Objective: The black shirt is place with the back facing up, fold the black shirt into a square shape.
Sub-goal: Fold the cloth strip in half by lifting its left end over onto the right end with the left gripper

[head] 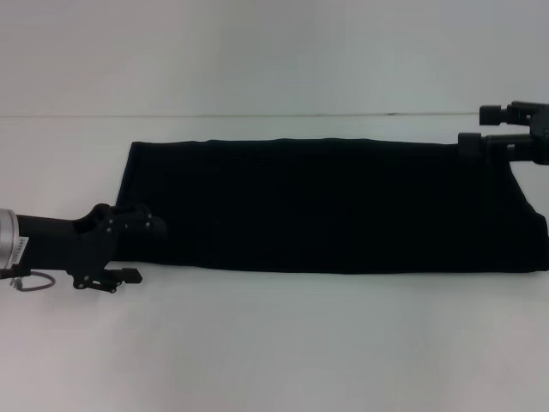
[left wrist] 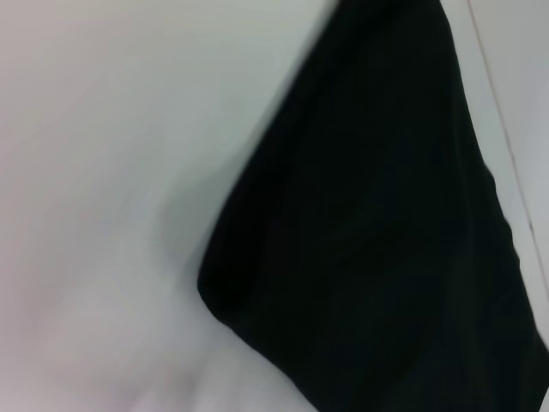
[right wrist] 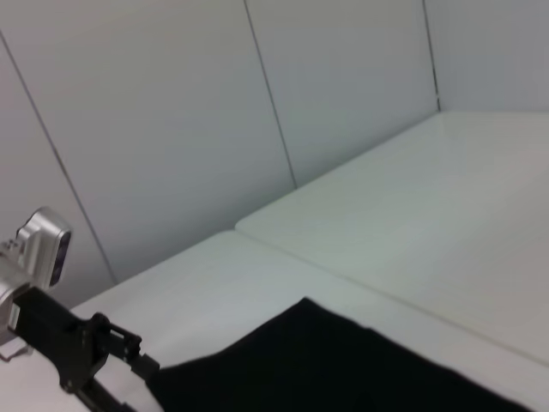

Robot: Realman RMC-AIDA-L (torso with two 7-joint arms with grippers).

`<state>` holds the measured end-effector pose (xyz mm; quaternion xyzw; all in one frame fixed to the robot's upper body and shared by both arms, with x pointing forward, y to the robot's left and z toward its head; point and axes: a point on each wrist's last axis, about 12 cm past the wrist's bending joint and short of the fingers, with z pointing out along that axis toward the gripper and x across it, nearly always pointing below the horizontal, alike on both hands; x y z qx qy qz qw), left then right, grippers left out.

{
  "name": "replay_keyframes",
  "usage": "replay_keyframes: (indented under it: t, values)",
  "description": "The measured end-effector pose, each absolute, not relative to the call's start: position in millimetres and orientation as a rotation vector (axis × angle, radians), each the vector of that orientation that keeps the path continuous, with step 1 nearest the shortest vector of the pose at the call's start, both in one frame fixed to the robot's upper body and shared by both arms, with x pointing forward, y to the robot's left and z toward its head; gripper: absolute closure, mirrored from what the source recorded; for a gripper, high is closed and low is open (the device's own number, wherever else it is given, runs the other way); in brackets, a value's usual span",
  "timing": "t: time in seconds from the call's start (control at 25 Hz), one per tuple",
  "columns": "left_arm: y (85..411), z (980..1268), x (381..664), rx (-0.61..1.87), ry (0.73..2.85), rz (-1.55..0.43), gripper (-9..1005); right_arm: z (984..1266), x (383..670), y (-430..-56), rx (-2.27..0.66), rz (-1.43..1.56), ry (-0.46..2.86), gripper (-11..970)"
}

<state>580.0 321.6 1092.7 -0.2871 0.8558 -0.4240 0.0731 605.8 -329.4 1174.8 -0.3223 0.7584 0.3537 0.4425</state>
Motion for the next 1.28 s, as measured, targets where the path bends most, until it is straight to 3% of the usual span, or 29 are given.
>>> replay_keyframes:
  t: [0.36, 1.28]
  values:
    - [323.1, 1081.4, 574.7, -1.060, 2.441, -1.406, 97, 1182.6, 607.4, -332.6, -0.775, 0.879, 1.824, 22]
    - [337.4, 1070.5, 572.7, -1.150, 2.377, -1.302, 97, 1183.7, 606.8, -331.5, -0.759, 0.887, 1.788, 23]
